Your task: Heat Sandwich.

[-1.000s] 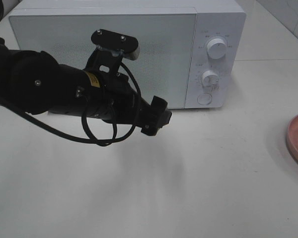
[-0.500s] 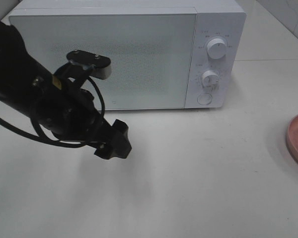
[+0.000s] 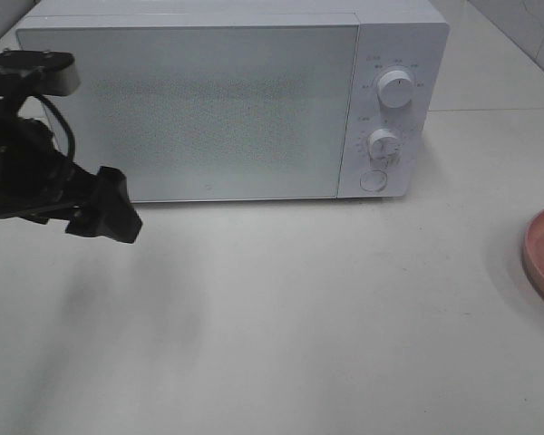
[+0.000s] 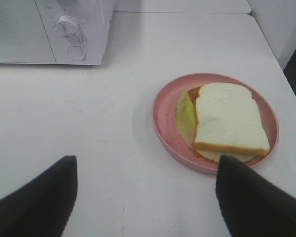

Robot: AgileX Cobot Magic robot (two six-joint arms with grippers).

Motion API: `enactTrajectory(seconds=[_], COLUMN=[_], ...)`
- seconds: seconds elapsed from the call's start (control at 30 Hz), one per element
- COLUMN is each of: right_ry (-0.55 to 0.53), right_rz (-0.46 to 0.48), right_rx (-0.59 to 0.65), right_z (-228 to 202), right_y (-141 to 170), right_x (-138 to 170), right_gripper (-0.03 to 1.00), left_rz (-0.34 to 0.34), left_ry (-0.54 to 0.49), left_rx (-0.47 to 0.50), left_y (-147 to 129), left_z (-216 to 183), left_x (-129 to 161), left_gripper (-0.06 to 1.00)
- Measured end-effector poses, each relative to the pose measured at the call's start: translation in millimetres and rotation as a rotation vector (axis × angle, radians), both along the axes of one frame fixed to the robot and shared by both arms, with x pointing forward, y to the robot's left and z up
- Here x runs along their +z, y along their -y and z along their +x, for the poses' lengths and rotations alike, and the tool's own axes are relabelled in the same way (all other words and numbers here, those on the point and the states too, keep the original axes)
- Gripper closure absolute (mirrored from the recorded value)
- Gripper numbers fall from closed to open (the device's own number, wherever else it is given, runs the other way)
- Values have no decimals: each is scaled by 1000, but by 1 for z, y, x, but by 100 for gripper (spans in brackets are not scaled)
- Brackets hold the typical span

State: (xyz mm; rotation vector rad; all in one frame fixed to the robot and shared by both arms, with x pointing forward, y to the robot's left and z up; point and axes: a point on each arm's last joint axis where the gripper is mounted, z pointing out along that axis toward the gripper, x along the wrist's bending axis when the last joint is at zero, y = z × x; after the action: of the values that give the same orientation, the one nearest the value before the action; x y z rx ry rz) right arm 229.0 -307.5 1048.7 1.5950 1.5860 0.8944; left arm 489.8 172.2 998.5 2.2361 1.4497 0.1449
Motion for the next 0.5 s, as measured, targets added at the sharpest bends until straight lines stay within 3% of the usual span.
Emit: enactTrajectory(seconds=[0.5], right_ry=[0], right_rz=[0], right_rx=[0], right_z=[0], right_y=[0], right_x=[0], right_gripper=[21], left_rz=[5], left_ry=[14], left_rx=[265], left_y=[-85], left_z=[-24], left_x=[23], left_gripper=[-3])
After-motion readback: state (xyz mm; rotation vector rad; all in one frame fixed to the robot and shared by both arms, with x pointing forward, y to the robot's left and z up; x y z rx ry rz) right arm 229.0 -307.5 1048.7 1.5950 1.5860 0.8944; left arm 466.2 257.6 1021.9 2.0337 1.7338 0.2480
